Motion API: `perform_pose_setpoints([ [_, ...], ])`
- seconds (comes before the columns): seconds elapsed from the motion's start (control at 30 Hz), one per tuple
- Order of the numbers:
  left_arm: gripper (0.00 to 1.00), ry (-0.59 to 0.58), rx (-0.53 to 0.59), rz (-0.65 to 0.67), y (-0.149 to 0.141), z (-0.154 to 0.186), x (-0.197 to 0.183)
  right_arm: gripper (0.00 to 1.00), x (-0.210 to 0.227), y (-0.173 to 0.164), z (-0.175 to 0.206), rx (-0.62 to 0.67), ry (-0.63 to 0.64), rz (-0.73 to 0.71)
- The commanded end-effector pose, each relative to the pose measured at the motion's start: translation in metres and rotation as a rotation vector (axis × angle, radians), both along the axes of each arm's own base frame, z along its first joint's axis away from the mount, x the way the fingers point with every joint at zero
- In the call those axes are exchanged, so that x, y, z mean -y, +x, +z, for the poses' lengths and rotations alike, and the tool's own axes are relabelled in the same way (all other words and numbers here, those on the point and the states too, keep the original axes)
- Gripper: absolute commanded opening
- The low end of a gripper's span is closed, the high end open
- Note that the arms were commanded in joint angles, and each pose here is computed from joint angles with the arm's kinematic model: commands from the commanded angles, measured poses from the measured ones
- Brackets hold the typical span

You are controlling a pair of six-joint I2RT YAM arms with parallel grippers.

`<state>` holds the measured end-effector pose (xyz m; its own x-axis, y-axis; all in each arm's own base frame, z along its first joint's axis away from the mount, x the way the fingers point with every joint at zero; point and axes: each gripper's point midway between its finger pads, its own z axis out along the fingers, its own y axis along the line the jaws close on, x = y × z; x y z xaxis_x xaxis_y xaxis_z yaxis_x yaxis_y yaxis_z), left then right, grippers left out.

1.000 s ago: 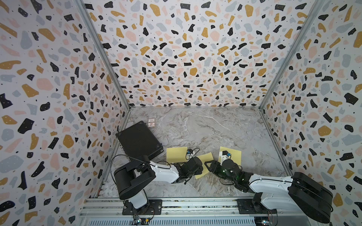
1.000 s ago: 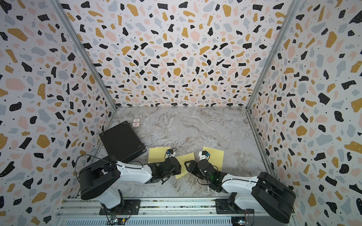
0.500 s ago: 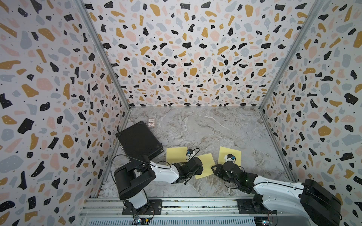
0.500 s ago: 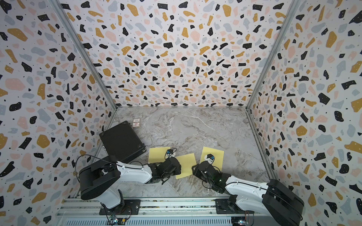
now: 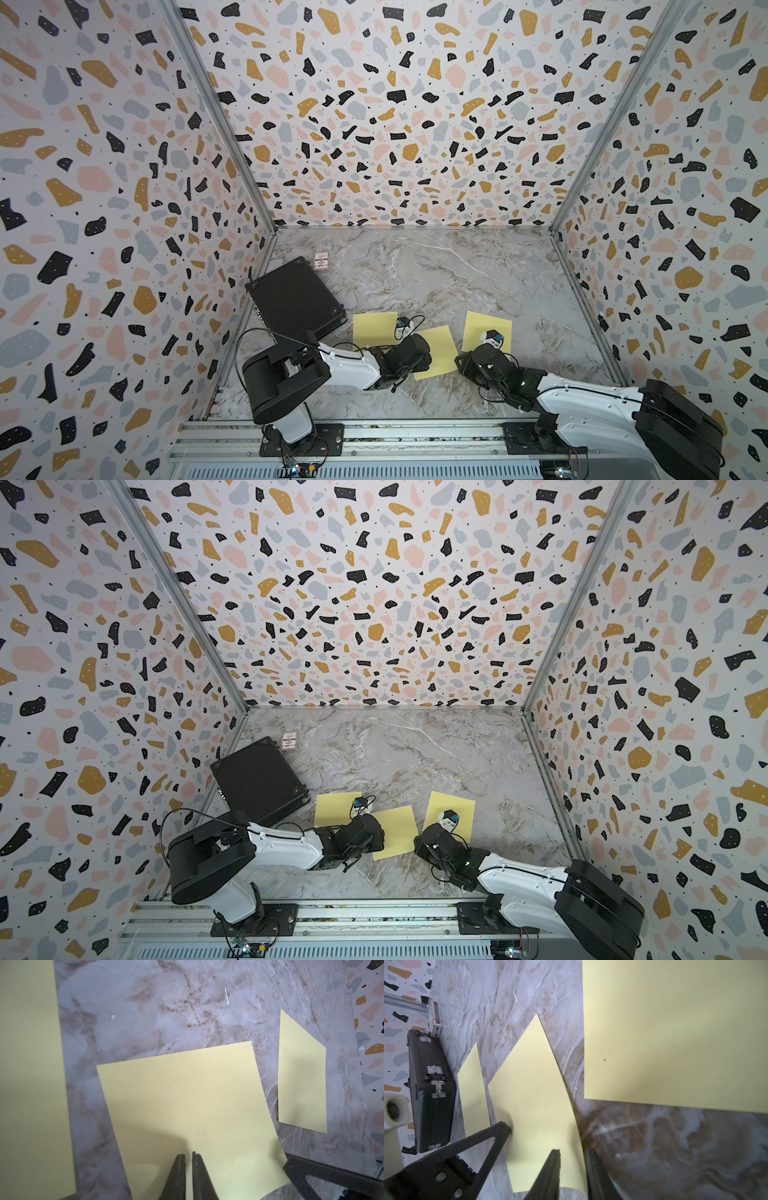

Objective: Fold the square paper diagonally
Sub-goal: Fold the paper at the center of the board.

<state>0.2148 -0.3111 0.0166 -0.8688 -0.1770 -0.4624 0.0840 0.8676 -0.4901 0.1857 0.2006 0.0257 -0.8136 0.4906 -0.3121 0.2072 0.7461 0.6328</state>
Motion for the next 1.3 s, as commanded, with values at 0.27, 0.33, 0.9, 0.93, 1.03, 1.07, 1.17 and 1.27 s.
perform_pose_setpoints([
  [0.27, 0.14, 0.302, -0.170, -0.017, -0.039, -0.062, -0.064, 0.06, 0.001, -0.002, -0.001, -0.017, -0.038, 0.012],
  [0.33, 0.15, 0.295, -0.160, -0.032, -0.038, -0.058, -0.062, 0.00, 0.000, -0.002, 0.003, -0.011, -0.050, 0.029],
  [0.9, 0.49, 0.074, 0.159, -0.307, -0.037, 0.079, -0.035, 0.00, 0.004, -0.044, 0.077, 0.033, -0.379, 0.636],
  [0.93, 0.45, 0.042, 0.161, -0.330, -0.041, 0.080, -0.033, 0.00, 0.002, -0.049, 0.078, 0.028, -0.377, 0.680],
  [1.03, 0.36, -0.046, 0.160, -0.365, -0.052, 0.074, -0.029, 0.00, 0.006, -0.053, 0.074, 0.008, -0.405, 0.717],
  [1.07, 0.36, -0.063, 0.158, -0.355, -0.053, 0.069, -0.030, 0.00, 0.008, -0.051, 0.073, 0.006, -0.425, 0.715],
  [1.17, 0.35, -0.084, 0.145, -0.337, -0.056, 0.056, -0.034, 0.00, 0.011, -0.043, 0.070, 0.007, -0.469, 0.680],
  [1.27, 0.31, -0.062, 0.105, -0.367, -0.062, 0.047, -0.033, 0.00, 0.006, -0.034, 0.070, 0.022, -0.471, 0.654],
])
